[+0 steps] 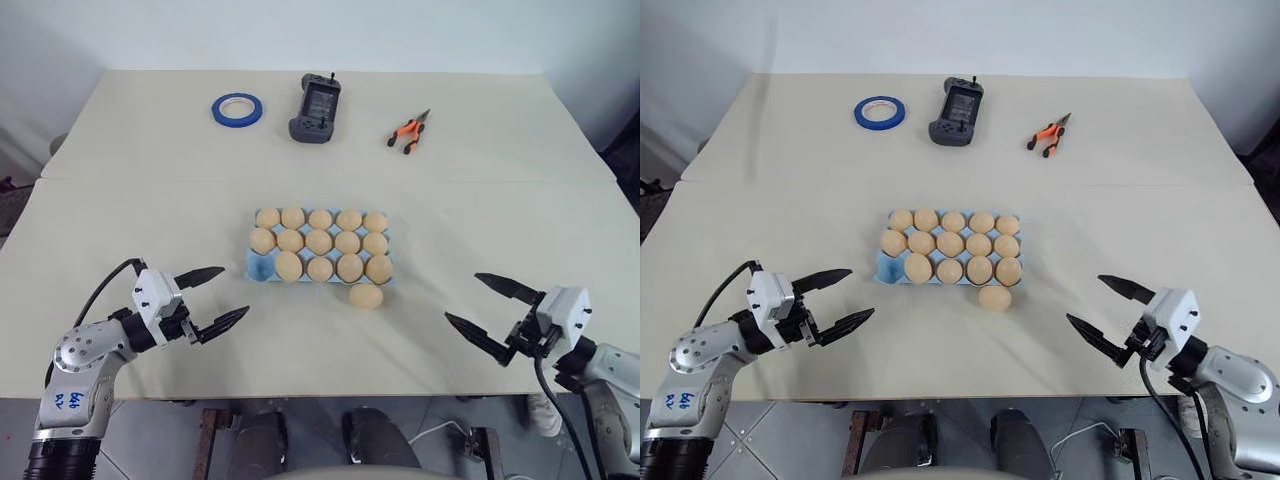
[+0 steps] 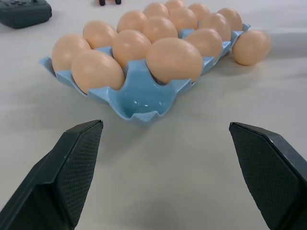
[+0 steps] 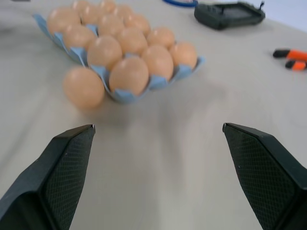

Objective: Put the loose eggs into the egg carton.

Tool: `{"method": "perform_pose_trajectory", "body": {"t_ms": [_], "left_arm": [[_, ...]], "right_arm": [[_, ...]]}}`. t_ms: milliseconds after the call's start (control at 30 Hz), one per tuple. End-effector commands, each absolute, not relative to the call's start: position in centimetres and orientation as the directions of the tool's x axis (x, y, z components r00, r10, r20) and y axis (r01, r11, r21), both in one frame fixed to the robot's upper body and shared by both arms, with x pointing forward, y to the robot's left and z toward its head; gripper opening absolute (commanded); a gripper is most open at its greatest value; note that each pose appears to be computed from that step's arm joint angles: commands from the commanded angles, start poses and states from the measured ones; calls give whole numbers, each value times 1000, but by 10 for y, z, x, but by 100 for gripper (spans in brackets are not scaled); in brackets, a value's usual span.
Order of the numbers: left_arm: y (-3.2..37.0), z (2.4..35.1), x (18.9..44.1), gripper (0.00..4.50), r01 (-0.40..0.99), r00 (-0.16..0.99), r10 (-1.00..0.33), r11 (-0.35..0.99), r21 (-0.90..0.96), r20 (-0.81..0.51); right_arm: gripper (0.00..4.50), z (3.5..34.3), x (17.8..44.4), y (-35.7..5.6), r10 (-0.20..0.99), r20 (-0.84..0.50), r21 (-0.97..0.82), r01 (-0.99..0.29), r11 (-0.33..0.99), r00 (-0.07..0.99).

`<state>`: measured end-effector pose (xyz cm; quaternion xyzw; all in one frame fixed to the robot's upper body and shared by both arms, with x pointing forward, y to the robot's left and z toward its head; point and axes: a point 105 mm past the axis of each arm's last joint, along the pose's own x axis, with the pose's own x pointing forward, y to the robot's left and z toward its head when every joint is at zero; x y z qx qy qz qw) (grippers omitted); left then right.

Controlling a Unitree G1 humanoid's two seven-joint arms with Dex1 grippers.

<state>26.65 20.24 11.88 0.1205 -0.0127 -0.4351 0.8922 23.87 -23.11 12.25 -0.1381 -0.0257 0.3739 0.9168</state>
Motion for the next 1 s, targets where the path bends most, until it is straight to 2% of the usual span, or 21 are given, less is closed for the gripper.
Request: {"method": "perform_pose_trajectory", "body": {"t_ms": [33, 267, 367, 533, 700, 900, 1000], "left_arm": [[199, 129, 266, 450, 774, 611, -790, 582, 250, -50], [193, 137, 260, 450, 790, 580, -814, 553, 263, -33], [192, 139, 258, 450, 799, 567, -823, 537, 272, -40], [193, 138, 253, 450, 810, 551, -832, 516, 278, -62], [194, 138, 250, 450, 804, 559, -827, 521, 286, -65], [193, 135, 244, 450, 800, 570, -818, 534, 274, -69], [194, 134, 241, 450, 794, 582, -811, 548, 265, -67]], "right_arm": [[446, 128, 240, -238, 684, -40, -317, -658, 683, 729], [446, 130, 248, -222, 754, -42, -294, -729, 618, 656], [446, 132, 247, -206, 814, -70, -262, -798, 543, 577], [446, 119, 246, -182, 871, -209, -189, -892, 410, 444], [446, 115, 251, -150, 911, -214, -136, -934, 330, 353], [446, 103, 254, -128, 922, -243, -91, -954, 287, 301], [446, 101, 260, -122, 916, -242, -96, -948, 304, 319]]}}
